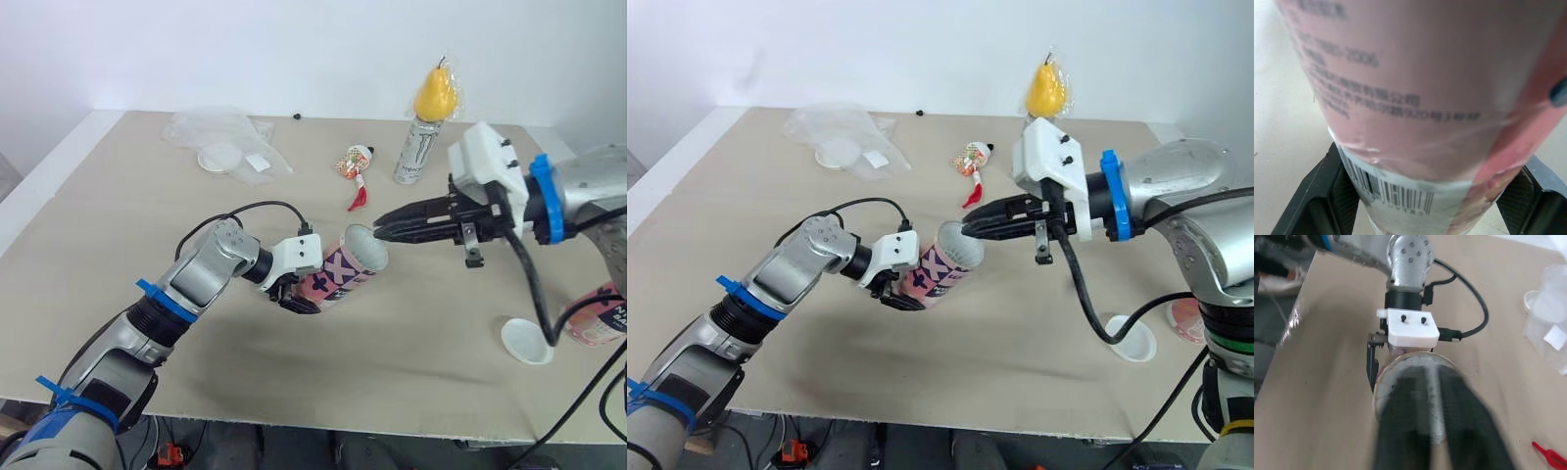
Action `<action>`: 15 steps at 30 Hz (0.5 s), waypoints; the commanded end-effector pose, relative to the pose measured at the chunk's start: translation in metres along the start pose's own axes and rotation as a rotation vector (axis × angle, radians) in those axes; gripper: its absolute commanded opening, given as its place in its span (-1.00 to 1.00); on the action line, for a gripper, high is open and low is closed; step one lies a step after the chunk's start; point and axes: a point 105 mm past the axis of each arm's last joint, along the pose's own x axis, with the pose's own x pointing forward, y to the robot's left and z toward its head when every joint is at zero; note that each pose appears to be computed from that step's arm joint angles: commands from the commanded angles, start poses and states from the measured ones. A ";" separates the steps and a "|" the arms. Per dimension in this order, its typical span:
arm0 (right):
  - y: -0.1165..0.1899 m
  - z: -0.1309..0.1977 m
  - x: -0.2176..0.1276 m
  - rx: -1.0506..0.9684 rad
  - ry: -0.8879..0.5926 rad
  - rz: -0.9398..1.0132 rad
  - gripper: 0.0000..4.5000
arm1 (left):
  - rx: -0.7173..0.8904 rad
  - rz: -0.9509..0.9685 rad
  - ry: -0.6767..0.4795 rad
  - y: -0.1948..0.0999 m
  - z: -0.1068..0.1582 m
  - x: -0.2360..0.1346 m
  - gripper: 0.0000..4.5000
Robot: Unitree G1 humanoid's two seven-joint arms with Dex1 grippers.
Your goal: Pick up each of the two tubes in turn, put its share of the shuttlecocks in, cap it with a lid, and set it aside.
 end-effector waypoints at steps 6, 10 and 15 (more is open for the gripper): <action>-0.009 -0.017 0.023 -0.209 0.190 0.137 -0.99 | 0.024 -0.036 0.017 -0.003 0.003 0.000 0.45; -0.013 -0.027 0.034 -0.254 0.259 0.209 -0.99 | 0.024 -0.033 0.013 -0.002 0.004 0.000 0.45; -0.017 -0.035 0.051 -0.318 0.339 0.286 -0.99 | 0.020 -0.034 0.010 -0.003 0.004 0.001 0.45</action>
